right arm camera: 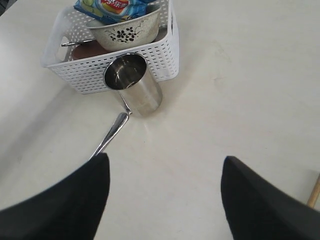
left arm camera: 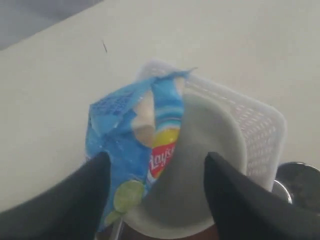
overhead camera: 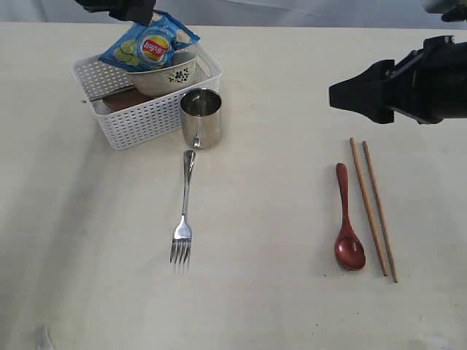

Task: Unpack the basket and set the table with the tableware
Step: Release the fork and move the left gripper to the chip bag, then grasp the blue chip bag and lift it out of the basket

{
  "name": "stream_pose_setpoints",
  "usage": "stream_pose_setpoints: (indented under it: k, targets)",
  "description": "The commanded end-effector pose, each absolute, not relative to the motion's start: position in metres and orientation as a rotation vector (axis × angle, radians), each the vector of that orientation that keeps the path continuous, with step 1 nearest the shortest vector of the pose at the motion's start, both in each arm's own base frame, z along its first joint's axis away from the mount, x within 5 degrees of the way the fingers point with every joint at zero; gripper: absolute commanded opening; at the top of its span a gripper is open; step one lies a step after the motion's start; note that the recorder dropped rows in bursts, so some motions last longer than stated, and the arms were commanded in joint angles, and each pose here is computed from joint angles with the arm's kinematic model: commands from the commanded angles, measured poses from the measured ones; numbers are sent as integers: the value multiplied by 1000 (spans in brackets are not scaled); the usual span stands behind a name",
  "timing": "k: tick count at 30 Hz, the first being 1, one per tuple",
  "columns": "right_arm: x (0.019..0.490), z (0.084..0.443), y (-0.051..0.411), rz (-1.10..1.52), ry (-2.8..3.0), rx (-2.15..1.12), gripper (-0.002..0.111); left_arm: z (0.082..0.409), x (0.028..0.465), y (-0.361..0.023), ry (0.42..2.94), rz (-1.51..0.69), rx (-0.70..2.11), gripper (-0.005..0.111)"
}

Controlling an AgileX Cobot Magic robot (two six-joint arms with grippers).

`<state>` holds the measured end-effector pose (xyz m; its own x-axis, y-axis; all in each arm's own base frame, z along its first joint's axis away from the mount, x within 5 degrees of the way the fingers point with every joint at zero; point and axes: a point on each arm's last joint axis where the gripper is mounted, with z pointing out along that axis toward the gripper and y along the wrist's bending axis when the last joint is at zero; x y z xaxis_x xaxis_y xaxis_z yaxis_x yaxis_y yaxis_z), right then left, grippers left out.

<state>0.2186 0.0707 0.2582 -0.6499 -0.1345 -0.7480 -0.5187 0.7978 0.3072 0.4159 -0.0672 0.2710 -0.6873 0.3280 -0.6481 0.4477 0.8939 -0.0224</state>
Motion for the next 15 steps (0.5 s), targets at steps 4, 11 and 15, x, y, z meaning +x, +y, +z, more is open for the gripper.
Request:
stream_pose_setpoints:
  k: [4, 11, 15]
  targets:
    - [219, 260, 70, 648, 2224, -494, 61, 245, 437, -64, 2353, -191, 479, 74]
    - [219, 260, 70, 648, 2224, -494, 61, 223, 451, -62, 2333, -158, 430, 72]
    - [219, 260, 70, 650, 2224, -491, 61, 212, 454, -62, 2349, -156, 427, 58]
